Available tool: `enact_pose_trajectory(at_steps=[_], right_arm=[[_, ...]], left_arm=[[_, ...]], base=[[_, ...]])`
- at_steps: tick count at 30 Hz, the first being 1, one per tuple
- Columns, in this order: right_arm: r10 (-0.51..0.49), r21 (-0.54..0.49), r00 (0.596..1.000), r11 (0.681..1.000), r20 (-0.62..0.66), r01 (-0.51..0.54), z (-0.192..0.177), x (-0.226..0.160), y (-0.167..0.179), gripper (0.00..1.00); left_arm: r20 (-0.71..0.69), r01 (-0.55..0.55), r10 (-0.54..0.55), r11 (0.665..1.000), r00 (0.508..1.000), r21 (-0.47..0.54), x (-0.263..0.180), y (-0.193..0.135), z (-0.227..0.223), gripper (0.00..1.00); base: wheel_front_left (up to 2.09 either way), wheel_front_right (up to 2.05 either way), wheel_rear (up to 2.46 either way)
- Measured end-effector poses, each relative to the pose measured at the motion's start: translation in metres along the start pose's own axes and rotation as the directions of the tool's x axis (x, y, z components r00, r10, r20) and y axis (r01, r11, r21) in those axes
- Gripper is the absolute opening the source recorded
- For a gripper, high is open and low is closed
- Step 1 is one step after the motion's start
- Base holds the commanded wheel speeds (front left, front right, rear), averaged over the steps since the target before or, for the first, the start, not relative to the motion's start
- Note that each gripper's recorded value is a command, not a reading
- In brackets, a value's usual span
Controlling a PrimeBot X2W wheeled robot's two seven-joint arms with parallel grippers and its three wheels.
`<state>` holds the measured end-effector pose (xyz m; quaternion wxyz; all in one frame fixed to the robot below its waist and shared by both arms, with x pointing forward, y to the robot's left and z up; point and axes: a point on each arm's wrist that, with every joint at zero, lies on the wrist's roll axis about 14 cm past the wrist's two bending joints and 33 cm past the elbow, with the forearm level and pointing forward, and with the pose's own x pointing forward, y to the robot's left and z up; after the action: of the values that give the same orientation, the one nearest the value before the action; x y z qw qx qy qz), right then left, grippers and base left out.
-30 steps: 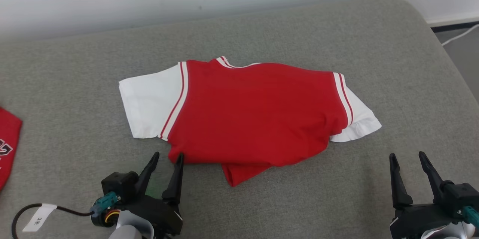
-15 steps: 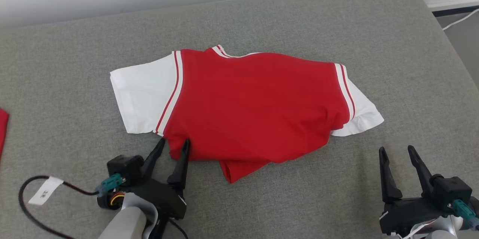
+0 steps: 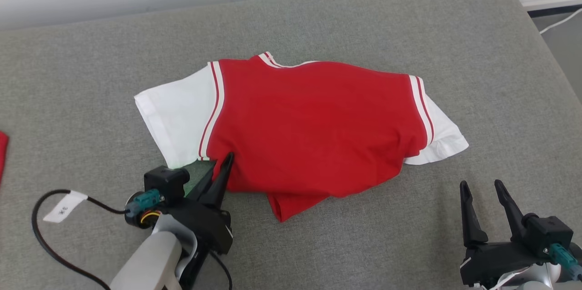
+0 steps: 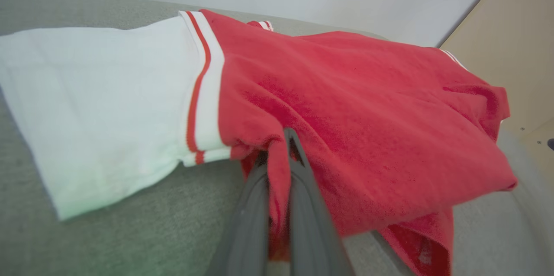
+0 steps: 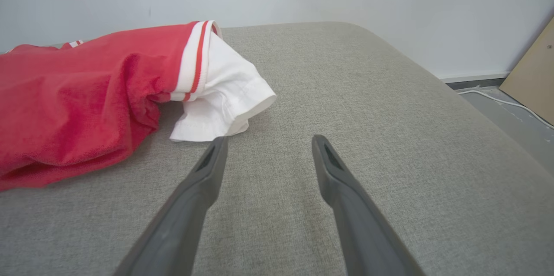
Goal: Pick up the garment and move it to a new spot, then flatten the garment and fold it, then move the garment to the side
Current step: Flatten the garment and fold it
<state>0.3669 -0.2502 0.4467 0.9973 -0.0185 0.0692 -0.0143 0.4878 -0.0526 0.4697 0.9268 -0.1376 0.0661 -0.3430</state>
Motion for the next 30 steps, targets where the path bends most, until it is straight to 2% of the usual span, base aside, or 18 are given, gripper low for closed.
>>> enact_pose_trajectory(at_steps=[6, 16, 20, 25, 28, 30], right_arm=[[0.007, 0.006, 1.0, 1.0, 0.006, -0.007, 0.001, -0.002, 0.003, 1.0], [0.043, 0.015, 0.999, 0.999, 0.024, -0.044, 0.006, -0.002, 0.017, 1.0], [0.044, 0.024, 0.999, 0.999, 0.022, -0.044, 0.006, 0.0, 0.019, 1.0], [0.019, 0.041, 1.0, 0.999, 0.023, -0.02, 0.007, 0.001, 0.015, 1.0], [0.001, 0.055, 1.0, 0.998, 0.006, -0.001, 0.001, -0.001, 0.014, 1.0], [-0.014, 0.059, 1.0, 0.998, 0.002, 0.014, 0.001, -0.001, 0.011, 1.0]], left_arm=[[-0.025, -0.01, 0.012, 0.999, 1.0, 0.05, -0.012, -0.002, -0.007, 0.0], [0.161, -0.064, 0.024, 0.966, 0.987, 0.251, 0.001, 0.014, 0.073, 0.0], [0.19, -0.073, 0.0, 0.922, 0.982, 0.38, 0.02, 0.028, 0.104, 0.0], [0.173, -0.088, -0.008, 0.841, 0.985, 0.534, 0.048, 0.056, 0.134, 0.0], [0.164, -0.078, -0.027, 0.796, 0.986, 0.601, 0.066, 0.062, 0.147, 0.0], [0.149, -0.074, -0.023, 0.783, 0.989, 0.617, 0.076, 0.068, 0.146, 0.0]], base=[[0.0, 0.0, 0.0], [0.0, 0.0, 0.0], [0.0, 0.0, 0.0], [0.0, 0.0, 0.0], [0.0, 0.0, 0.0], [0.0, 0.0, 0.0]])
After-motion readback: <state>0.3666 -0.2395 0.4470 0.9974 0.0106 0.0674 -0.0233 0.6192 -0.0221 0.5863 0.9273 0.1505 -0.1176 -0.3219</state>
